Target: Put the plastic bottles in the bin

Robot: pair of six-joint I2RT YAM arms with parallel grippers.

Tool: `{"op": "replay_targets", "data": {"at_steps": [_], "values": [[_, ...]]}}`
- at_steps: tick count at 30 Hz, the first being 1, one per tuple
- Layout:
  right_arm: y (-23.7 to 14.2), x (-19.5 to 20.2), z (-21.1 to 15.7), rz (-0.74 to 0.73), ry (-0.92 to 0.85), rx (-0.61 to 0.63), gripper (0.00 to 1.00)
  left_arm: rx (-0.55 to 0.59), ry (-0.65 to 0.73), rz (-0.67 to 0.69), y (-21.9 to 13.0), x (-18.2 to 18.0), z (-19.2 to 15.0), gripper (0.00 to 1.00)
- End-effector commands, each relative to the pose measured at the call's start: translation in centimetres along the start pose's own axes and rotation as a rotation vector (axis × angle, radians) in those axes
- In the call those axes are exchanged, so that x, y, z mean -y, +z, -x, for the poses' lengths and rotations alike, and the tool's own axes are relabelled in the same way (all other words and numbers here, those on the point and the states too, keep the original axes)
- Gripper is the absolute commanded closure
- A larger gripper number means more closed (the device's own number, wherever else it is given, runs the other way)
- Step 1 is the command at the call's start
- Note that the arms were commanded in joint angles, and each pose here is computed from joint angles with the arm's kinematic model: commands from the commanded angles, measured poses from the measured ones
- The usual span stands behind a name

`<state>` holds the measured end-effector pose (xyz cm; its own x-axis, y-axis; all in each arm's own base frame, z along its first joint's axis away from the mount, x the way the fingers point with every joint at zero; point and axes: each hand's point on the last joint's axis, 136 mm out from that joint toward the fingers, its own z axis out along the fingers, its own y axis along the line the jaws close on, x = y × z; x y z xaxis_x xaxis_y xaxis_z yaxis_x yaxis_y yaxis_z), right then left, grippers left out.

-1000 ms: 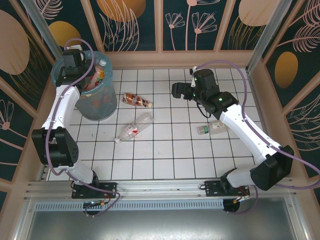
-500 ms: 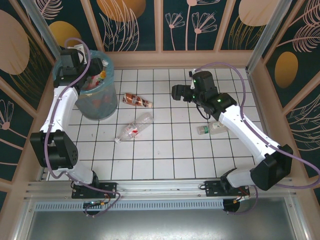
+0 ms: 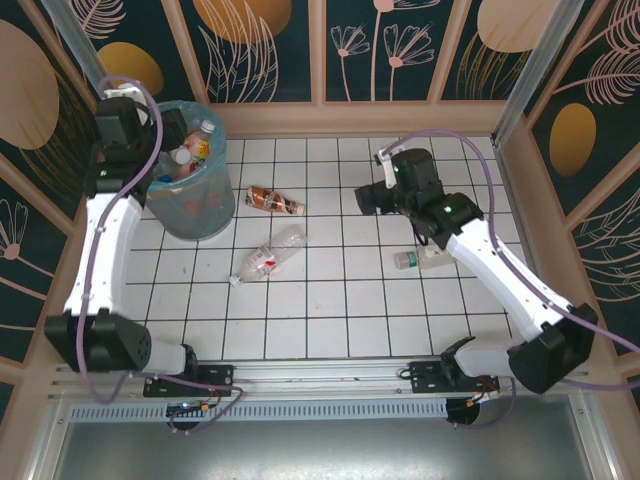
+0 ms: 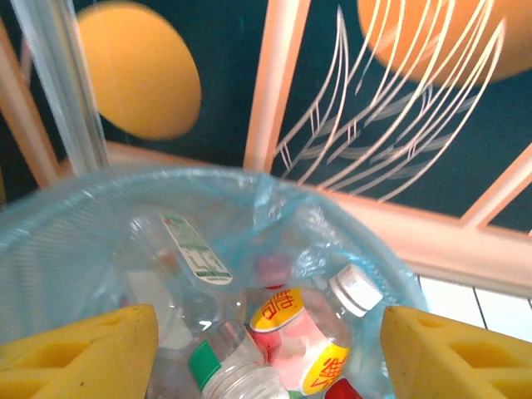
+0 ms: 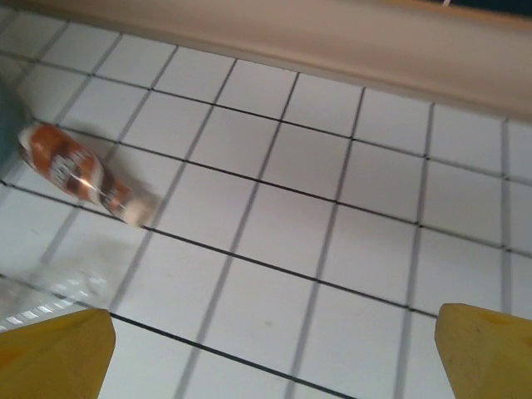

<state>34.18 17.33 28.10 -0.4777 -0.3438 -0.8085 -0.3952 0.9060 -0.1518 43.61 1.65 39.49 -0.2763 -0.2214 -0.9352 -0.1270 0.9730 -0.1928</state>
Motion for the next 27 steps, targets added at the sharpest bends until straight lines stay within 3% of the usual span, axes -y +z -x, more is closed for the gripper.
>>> {"op": "replay_targets", "data": {"at_steps": [1,4,6,10,17,20,27], "values": [[-0.9,0.9,-2.4,-0.047,-0.355,-0.044,0.01,0.034,0.097,-0.043,-3.2,2.5,-1.0,0.30],[0.1,1.8,-6.4,-0.059,-0.536,-0.185,0.01,0.047,0.155,-0.233,-5.8,7.1,-4.3,0.32],[1.1,4.6,-9.5,-0.092,-0.544,-0.319,0.01,0.061,0.189,-0.370,-7.6,10.3,-6.6,0.33],[2.4,7.0,-15.8,-0.092,-0.579,-0.551,0.01,-0.011,0.209,-0.433,-8.4,13.0,-11.0,0.33],[4.8,7.4,-20.9,0.006,-0.468,-0.665,0.01,-0.110,0.183,-0.574,-9.1,16.6,-15.9,0.33],[5.6,6.3,-22.6,0.117,-0.472,-0.711,0.01,-0.121,0.175,-0.609,-9.4,17.5,-16.3,0.33],[7.1,6.7,-25.0,0.147,-0.477,-0.794,0.01,-0.126,0.197,-0.649,-10.0,18.1,-16.5,0.32]]}}
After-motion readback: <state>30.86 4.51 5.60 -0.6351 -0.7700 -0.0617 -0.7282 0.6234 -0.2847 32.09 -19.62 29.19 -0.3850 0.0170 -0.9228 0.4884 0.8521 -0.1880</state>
